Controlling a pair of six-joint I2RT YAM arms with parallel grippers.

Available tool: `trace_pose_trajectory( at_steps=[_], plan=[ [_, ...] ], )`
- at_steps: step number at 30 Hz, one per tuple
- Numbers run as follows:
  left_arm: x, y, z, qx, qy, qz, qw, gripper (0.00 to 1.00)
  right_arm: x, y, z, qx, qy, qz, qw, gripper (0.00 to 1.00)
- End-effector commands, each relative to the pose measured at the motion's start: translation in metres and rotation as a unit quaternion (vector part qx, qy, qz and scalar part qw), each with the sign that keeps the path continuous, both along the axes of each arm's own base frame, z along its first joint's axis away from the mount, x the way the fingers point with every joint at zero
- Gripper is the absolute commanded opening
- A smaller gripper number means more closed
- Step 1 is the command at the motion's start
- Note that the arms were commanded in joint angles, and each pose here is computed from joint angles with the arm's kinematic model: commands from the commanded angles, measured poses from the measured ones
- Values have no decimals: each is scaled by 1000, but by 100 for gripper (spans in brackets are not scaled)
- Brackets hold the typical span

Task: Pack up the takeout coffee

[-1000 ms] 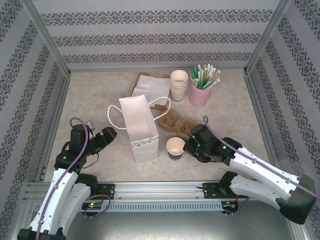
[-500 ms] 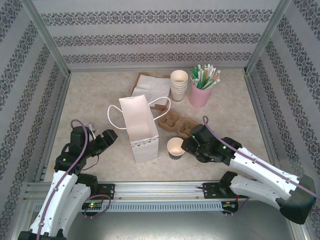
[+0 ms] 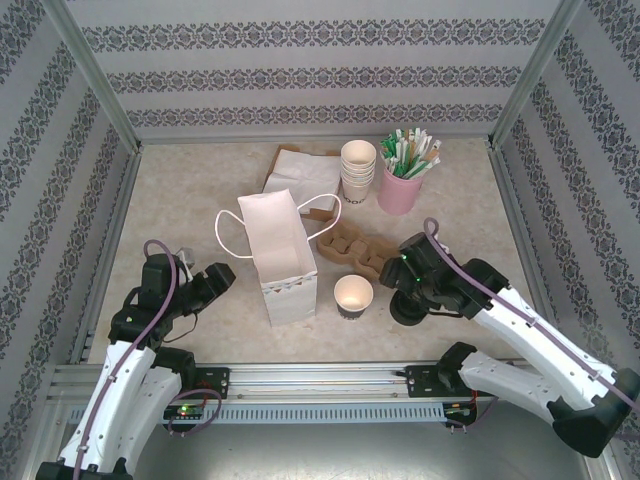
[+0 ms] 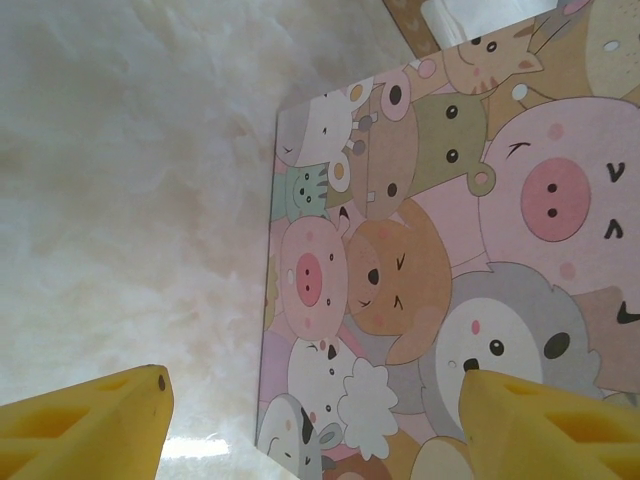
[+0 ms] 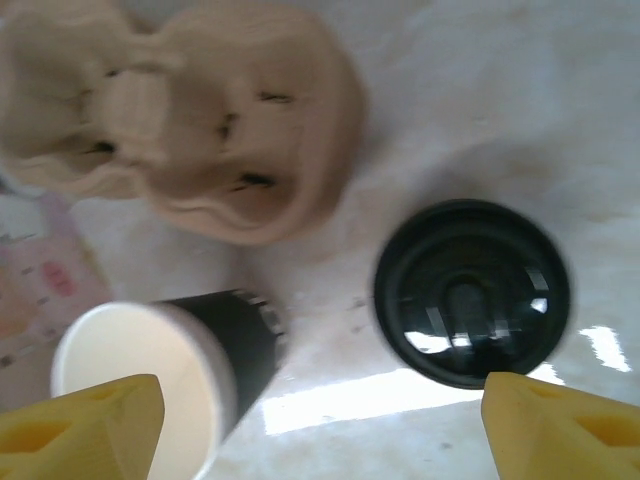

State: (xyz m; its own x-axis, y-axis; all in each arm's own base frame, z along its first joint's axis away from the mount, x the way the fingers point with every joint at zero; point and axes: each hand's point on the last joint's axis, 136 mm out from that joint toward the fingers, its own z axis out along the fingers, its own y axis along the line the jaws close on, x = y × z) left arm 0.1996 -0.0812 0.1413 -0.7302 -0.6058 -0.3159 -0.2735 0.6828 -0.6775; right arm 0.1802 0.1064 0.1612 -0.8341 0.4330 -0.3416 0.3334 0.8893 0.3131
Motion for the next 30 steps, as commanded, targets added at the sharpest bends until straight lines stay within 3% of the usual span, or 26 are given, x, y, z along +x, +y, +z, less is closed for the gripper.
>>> trace_pose_trajectory(
  at_steps=[1,8,16,30],
  plan=[
    [-8,-1,-7,13,14,-14,1000,76,-18,-30,-24,-50,50,-18,997,84],
    [-7,-1,-9,14,19,-14,1000,76,-20,-43,-53,-51,78,-40,995,87],
    [-8,-1,-12,13,24,-13,1000,76,-6,-32,-70,-49,47,22,997,95],
    [-9,0,-13,11,26,-10,1000,76,-6,-31,-90,-60,66,31,996,89]
  ],
)
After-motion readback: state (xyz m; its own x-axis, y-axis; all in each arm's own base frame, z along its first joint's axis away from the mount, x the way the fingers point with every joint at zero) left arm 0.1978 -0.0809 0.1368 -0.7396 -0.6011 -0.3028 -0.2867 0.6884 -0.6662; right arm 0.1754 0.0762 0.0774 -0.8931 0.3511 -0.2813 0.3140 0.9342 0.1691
